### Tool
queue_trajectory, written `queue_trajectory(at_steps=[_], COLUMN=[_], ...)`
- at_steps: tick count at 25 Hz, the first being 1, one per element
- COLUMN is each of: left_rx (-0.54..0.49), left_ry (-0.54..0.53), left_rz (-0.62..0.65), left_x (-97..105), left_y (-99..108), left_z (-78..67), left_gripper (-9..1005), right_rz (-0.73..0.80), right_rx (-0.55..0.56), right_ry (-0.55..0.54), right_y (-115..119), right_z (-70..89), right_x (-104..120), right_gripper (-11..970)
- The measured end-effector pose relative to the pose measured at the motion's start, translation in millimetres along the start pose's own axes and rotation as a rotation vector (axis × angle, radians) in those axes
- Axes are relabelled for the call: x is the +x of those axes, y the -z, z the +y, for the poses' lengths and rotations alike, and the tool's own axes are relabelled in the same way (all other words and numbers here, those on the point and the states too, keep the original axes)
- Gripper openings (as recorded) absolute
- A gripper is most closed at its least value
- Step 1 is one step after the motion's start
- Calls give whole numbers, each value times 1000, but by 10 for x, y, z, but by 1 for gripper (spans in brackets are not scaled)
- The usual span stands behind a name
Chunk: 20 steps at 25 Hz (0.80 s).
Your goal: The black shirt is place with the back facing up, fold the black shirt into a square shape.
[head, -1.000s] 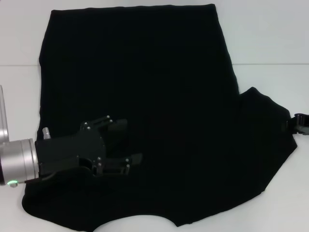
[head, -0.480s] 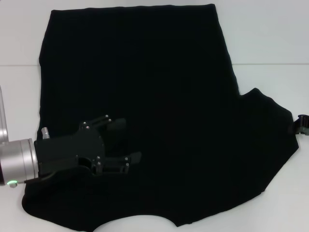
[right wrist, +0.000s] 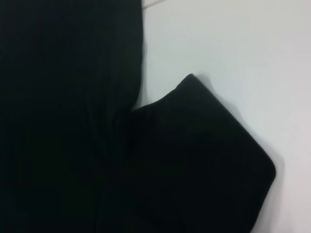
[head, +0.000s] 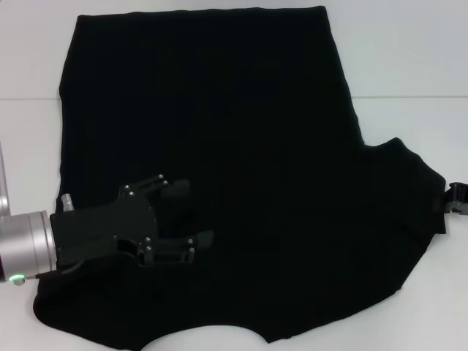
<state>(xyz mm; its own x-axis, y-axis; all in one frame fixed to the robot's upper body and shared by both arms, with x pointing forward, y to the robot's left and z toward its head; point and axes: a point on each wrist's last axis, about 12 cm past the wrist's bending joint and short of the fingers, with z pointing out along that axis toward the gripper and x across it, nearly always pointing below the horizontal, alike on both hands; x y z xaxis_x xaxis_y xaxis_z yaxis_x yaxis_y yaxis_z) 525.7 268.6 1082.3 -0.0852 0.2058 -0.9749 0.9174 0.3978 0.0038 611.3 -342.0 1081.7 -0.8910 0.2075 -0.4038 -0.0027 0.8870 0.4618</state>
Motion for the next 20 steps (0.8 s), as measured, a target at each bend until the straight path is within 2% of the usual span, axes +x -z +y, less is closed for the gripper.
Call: queue_trajectory(at_steps=[7,10,15,17,20], left_rx=[1,1,-3,-6,-9], left_ry=[0,1,5,7,7], left_rz=[0,-1,-5,-6,-7], left_x=[0,2,5,6,7], left_y=[0,-1,1,4,4], left_z=[-2,-3,-5,-3,0], left_gripper=[933,933,933,933,933], right_rz=[-49,-71,-74,-59,-15], right_rx=[3,-5,-39,-55,-79], right_ry=[0,15,82,117,199], right_y=[96,122,60,-2,-120], right_z=[-9,55,334,479,778], right_x=[-106,-201,-370,-396,-424], right_gripper=[43,49,60,64,70])
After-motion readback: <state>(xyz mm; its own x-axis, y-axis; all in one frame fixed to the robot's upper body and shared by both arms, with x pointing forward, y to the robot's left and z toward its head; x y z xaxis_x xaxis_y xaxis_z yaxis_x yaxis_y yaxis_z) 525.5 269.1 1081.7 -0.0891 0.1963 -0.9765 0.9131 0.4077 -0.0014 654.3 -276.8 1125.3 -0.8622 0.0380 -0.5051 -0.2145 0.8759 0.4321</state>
